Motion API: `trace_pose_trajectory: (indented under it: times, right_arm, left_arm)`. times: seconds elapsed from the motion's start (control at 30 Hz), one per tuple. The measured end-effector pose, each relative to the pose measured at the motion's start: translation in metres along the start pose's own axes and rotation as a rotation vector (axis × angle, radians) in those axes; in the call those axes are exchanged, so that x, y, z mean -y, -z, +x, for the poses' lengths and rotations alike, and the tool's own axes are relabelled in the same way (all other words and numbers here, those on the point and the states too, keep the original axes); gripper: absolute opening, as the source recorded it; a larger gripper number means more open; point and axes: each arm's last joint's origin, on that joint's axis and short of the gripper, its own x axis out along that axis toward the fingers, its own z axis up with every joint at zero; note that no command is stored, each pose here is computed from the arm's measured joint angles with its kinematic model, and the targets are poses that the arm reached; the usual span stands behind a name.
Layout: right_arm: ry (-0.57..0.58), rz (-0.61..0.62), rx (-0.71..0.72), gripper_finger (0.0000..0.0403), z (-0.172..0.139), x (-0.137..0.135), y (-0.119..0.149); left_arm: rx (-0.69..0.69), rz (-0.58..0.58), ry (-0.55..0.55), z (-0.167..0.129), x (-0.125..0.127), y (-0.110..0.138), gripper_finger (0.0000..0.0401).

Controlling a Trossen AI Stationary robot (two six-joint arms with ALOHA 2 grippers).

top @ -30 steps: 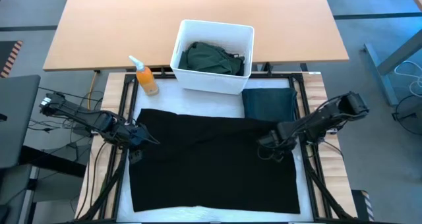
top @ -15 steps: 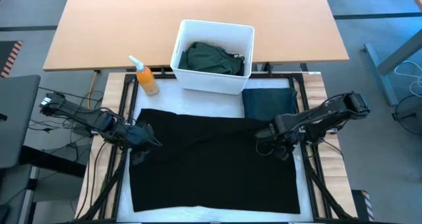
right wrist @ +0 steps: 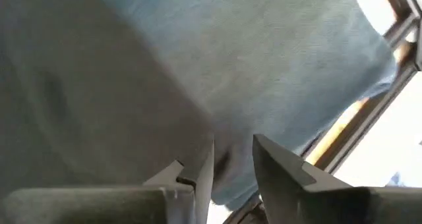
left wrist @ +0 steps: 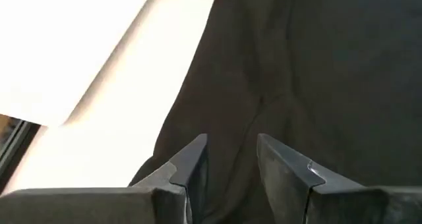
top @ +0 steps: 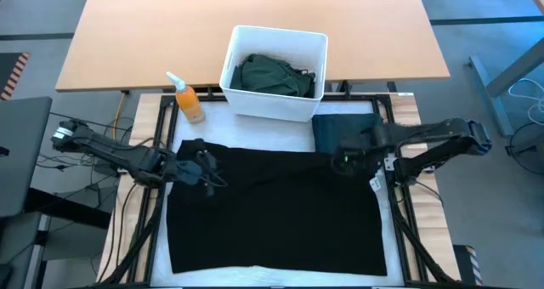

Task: Fold laundry
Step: Fold the black t-shirt

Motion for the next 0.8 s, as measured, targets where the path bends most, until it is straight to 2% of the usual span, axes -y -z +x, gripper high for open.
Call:
trace_pose_trajectory:
  times: [0.2,0.33,0.47,0.6,0.7,0.8]
  right_arm:
    - [-0.026,0.101,0.061,0.0176,0.003,0.025,-0.018]
    - [-0.017,0.084,0.023,0.0198,0.007,0.025,-0.02]
    - [-0.001,0.067,-0.002,0.0205,0.01,0.014,-0.019]
    - [0.004,0.032,0.064,0.0203,0.011,-0.006,-0.018]
    - [-0.005,0.017,0.15,0.0198,0.008,-0.022,-0.007]
    - [-0.045,0.038,0.217,0.0192,0.016,-0.031,0.016]
  left_arm:
    - [-0.13,0.009,-0.066,0.031,0.002,0.006,0.0119]
    - [-0.216,-0.005,-0.02,0.05,0.01,0.011,0.0119]
    - [-0.28,0.022,0.02,0.068,0.02,0.018,0.0119]
    - [-0.37,0.044,0.042,0.083,0.028,0.028,0.0119]
    - [-0.446,0.043,0.08,0.091,0.032,0.037,0.0119]
    - [-0.507,0.037,0.1,0.095,0.035,0.043,0.0119]
